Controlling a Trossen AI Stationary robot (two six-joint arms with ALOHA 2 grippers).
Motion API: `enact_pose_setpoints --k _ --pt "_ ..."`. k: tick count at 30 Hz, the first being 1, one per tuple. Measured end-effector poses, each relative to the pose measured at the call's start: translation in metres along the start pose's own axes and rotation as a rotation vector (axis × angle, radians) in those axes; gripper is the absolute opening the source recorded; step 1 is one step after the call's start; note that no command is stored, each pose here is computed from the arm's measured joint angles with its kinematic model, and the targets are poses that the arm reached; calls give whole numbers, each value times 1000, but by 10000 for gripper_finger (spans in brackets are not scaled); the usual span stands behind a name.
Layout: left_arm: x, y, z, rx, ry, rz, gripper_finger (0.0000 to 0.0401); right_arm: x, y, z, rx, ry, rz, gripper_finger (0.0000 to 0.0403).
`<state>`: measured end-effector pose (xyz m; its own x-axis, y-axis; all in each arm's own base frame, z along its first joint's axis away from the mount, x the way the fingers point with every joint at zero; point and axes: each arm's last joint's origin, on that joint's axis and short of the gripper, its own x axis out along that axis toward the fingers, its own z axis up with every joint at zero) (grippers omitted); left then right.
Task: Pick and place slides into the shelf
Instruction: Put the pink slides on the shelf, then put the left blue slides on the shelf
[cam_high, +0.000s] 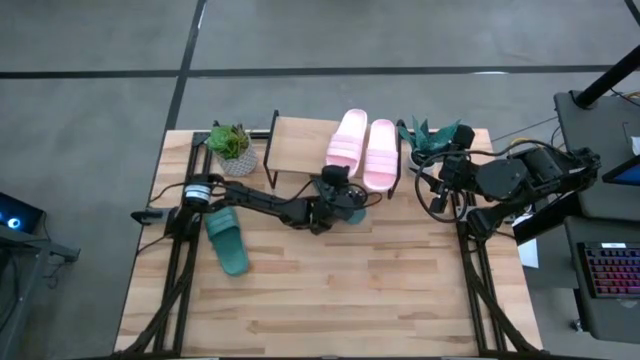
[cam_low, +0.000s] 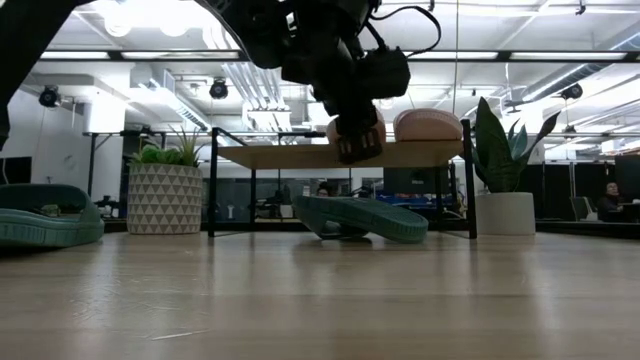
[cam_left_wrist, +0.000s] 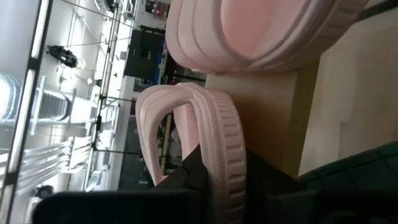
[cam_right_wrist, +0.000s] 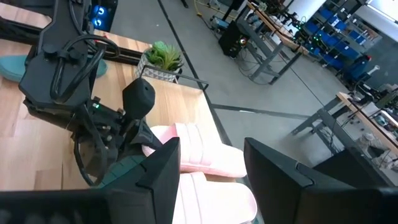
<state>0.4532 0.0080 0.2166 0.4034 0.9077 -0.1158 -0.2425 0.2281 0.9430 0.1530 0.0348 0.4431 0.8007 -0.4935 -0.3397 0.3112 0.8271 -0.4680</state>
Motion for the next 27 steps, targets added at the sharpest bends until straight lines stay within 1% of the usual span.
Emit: enact_pose_setpoints --k 4,7,10,16,22,24,27 --pt "-1 -2 2 -34 -64 -48 62 0 0 0 0 0 0 169" --pt "-3 -5 3 -19 -114 -96 86 0 0 0 0 0 0 169" --pt "-4 -6 3 -11 -120 -105 115 0 0 0 0 0 0 169" --pt "-3 -7 2 -8 -118 -108 199 0 0 0 0 0 0 169" --pt "-8 -9 3 -40 -124 -122 290 0 0 0 -3 0 0 169" --pt "-12 -8 5 -42 -142 -131 311 0 0 0 -3 0 0 169" --pt "-22 -4 8 -39 -181 -155 329 0 0 0 -3 0 0 169"
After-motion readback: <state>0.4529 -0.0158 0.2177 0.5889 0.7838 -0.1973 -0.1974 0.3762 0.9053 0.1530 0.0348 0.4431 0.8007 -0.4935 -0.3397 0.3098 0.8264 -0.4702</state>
